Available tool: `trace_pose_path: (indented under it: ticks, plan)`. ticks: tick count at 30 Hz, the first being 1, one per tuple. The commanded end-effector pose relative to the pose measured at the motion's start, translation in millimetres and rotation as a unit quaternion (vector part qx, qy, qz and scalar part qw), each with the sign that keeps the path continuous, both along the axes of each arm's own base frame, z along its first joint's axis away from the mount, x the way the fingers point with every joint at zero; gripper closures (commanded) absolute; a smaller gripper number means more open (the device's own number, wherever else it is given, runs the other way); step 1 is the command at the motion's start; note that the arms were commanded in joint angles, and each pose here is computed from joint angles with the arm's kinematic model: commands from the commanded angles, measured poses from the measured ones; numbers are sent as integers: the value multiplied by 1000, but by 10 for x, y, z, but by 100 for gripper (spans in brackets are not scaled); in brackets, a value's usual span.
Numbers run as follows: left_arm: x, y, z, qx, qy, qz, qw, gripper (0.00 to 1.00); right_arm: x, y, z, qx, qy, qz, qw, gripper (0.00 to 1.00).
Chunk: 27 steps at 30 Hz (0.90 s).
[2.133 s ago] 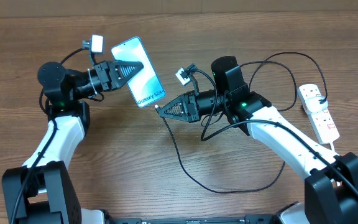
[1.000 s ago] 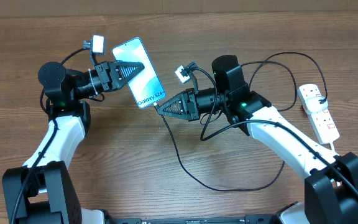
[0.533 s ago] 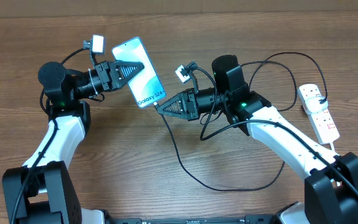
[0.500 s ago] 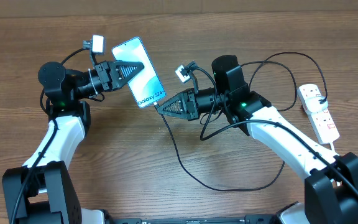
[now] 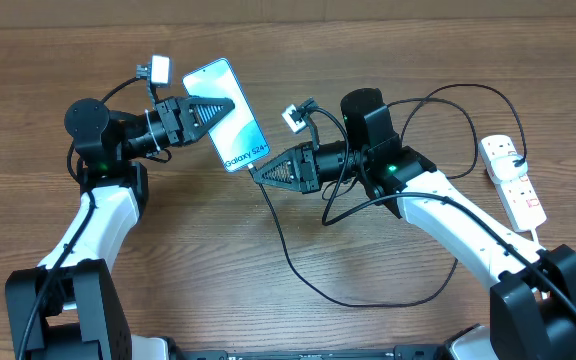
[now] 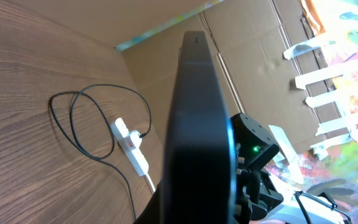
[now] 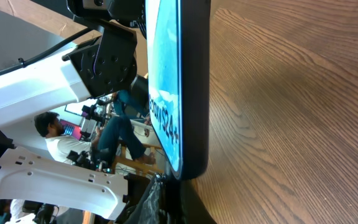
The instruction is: Plug charger to phone and switch on socket
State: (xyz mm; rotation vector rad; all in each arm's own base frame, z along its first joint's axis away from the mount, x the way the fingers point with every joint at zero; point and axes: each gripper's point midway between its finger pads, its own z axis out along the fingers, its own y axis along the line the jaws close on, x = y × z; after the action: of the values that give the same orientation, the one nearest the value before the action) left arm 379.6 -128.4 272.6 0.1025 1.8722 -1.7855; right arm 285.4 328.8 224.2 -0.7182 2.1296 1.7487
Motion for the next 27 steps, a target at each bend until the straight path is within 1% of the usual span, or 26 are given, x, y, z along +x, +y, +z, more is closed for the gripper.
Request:
trace_pose_path:
  ticks: [1,7,27]
  plan:
    - [-52,-67,68,7,-24,-18,1000,96,29,8,148,7,-23,-8,1000,96]
    - [-40,-33,68,8,-29,-13,999,96,5,-2,112,1,-11,-7,1000,96]
    - [-41,-34,68,11,-36,-14,999,96,-40,-1,134,7,-7,6,1000,96]
